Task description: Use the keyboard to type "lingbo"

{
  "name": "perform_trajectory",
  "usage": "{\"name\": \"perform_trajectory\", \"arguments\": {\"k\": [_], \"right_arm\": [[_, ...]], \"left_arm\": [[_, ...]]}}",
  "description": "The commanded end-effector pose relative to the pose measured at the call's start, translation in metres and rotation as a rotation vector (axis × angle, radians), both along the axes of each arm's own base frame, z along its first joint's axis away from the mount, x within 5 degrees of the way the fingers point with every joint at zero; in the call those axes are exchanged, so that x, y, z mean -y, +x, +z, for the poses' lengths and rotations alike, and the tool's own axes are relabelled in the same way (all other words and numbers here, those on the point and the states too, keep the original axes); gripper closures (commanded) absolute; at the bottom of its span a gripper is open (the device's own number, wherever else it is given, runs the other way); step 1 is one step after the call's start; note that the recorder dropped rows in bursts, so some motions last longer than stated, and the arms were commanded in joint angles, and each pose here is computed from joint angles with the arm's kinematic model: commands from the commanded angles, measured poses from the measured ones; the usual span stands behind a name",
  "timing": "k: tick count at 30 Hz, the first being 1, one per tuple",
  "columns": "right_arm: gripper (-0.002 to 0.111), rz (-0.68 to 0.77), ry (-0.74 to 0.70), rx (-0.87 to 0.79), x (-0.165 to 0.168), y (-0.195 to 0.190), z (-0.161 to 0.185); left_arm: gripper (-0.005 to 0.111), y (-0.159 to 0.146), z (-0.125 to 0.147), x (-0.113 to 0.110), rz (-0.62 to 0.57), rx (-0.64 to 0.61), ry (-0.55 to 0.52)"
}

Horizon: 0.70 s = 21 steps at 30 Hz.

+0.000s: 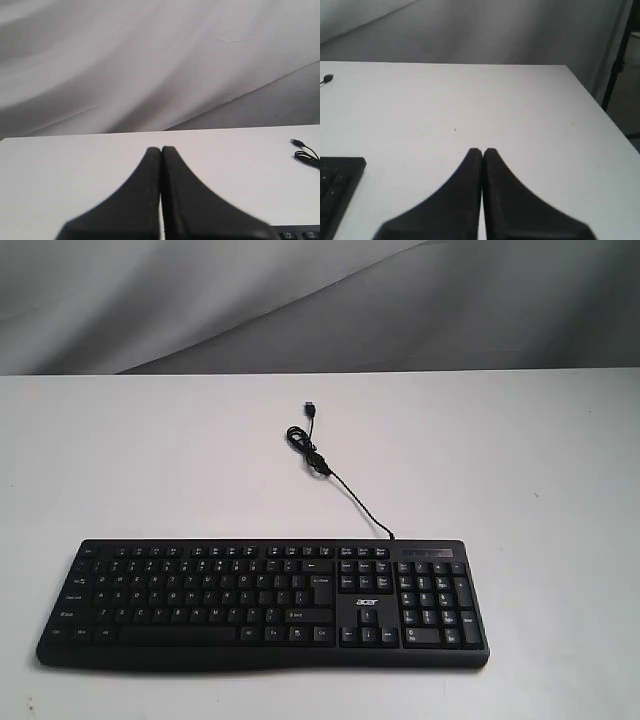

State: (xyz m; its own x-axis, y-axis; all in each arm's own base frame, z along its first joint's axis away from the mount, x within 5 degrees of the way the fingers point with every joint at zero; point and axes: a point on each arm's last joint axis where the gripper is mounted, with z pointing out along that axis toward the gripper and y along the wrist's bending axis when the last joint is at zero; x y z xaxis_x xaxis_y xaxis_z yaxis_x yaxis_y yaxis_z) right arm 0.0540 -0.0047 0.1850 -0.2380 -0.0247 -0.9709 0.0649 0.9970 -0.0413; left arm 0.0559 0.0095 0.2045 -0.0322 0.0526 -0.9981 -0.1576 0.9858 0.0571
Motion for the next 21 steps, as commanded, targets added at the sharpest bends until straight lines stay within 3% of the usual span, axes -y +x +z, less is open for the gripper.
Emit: {"name": "perform_trajectory", "arguments": {"k": [1, 7, 12, 14, 17, 21], "right_arm": [[0.108, 0.01, -0.02, 0.258, -0.001, 0.002, 0.022], [0.108, 0.027, -0.025, 0.564, -0.003, -0.002, 0.049], [0.108, 0.057, 0.317, 0.86, 0.0, -0.014, 0.072], [0.108, 0.078, 0.354, 0.932, 0.0, -0.018, 0.077], [0.108, 0.094, 0.306, 0.877, -0.003, -0.017, 0.1], [0.108, 0.063, 0.321, 0.618, -0.003, 0.012, 0.157]], "left_arm": [[0.106, 0.0, 0.0, 0.001, -0.008, 0.01, 0.0], [0.106, 0.0, 0.0, 0.001, -0.008, 0.01, 0.0], [0.106, 0.0, 0.0, 0.001, -0.008, 0.01, 0.0], [0.106, 0.0, 0.0, 0.001, -0.008, 0.01, 0.0], [0.106, 0.0, 0.0, 0.001, -0.008, 0.01, 0.0], [0.106, 0.0, 0.0, 0.001, -0.008, 0.01, 0.0]]}}
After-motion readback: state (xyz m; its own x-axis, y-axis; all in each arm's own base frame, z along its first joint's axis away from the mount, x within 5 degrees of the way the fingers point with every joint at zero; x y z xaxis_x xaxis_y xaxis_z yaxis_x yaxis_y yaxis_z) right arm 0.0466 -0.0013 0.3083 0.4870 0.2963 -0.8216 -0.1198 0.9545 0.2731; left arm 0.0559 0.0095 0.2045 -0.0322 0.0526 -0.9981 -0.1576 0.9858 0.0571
